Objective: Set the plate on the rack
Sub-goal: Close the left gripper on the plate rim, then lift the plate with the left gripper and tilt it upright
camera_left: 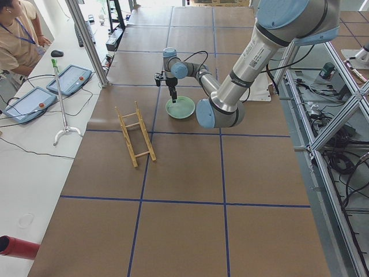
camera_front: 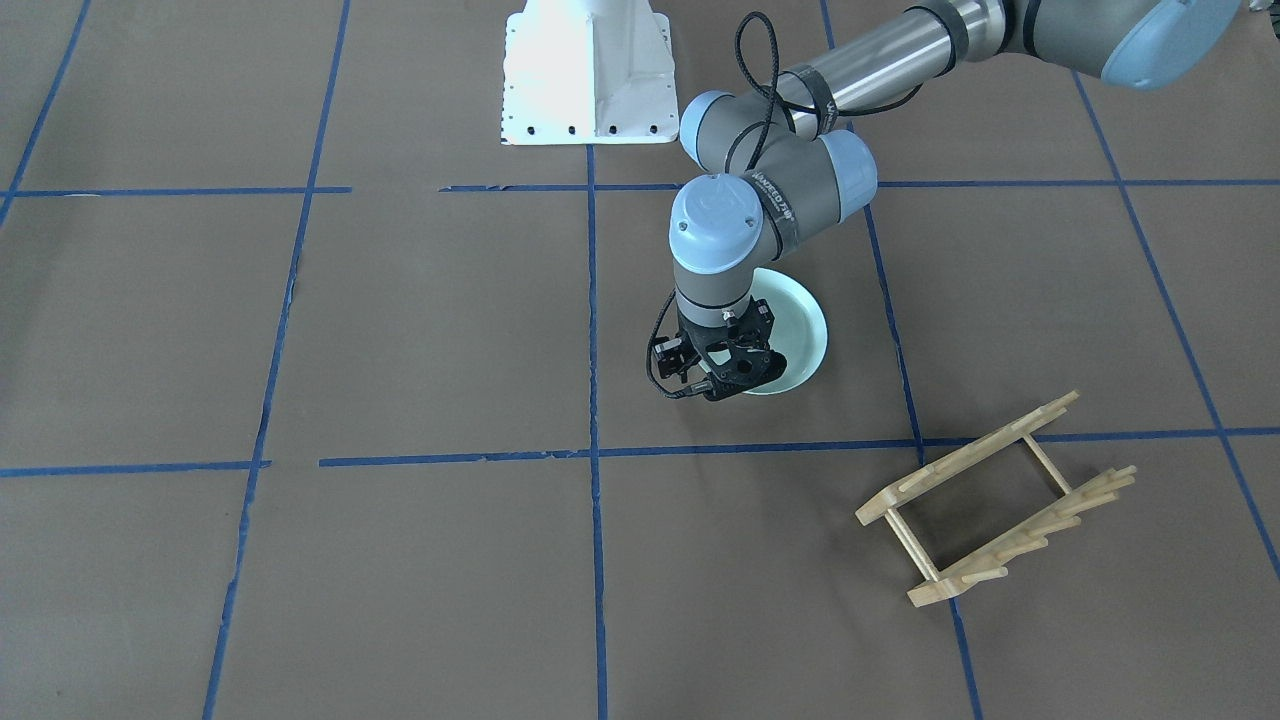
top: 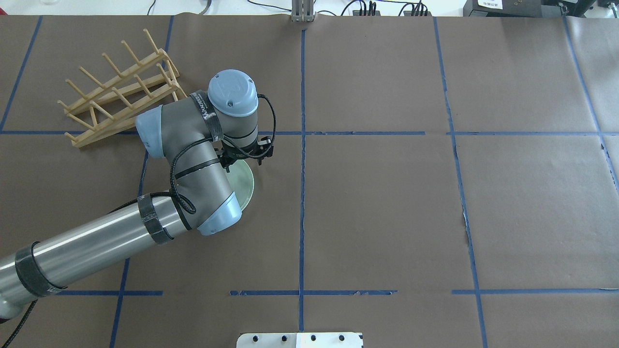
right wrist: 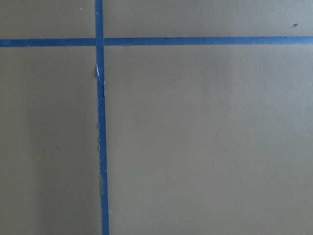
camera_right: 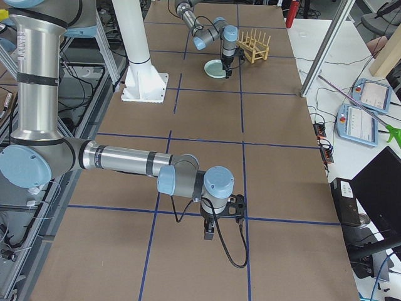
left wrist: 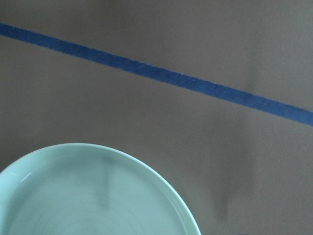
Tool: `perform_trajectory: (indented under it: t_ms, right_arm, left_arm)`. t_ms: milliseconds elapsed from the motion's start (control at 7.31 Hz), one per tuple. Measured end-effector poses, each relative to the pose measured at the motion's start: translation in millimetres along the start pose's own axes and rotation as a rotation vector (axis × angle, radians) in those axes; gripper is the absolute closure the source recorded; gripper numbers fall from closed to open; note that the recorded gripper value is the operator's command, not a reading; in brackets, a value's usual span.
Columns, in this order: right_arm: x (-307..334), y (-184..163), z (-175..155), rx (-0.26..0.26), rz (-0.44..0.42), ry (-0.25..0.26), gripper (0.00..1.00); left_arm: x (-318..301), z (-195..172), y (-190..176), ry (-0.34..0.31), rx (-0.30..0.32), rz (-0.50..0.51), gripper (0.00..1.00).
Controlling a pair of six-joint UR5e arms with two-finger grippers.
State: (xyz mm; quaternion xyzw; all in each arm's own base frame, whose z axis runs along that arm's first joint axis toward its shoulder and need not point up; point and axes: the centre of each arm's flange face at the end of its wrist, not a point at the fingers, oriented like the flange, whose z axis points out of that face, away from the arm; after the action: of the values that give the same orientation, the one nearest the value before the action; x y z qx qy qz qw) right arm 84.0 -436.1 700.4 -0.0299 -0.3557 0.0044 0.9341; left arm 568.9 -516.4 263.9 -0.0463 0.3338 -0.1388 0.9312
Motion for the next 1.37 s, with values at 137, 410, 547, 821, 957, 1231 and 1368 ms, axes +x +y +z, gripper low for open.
perform_trajectory:
  t_ms: [137, 410, 547, 821, 957, 1231, 1368]
  right_arm:
    - [0.0, 0.0, 0.0, 0.0, 0.0, 0.0, 0.0]
    - [0.0, 0.0, 0.0, 0.0, 0.001, 0.0, 0.0]
    - [0.0, 0.0, 0.0, 0.0, 0.001, 0.0, 0.0]
    - [0.0, 0.0, 0.0, 0.0, 0.0, 0.0, 0.0]
    - [0.0, -0.1, -0.1, 0.001, 0.0, 0.0, 0.0]
    - [0.0, 0.0, 0.0, 0.0, 0.0, 0.0, 0.0]
    - [0.0, 0.0, 0.0, 0.0, 0.0, 0.0, 0.0]
  left_arm:
    - [-0.2, 2.4, -0.9, 0.001, 0.0, 0.001, 0.6]
    - [-1.7, 4.5, -2.2, -0.001, 0.0, 0.002, 1.0]
    - [-2.1, 5.0, -2.3, -0.002, 0.0, 0.003, 1.0]
    - [-1.8, 4.2, -2.0, -0.001, -0.001, -0.001, 1.0]
    - [-1.1, 1.7, -1.9, 0.002, -0.001, -0.003, 1.0]
    - [-0.5, -37.8, -10.2, 0.062, 0.025, -0.006, 1.0]
    - [-5.8, -86.9, -21.3, 0.139, 0.065, -0.015, 1.0]
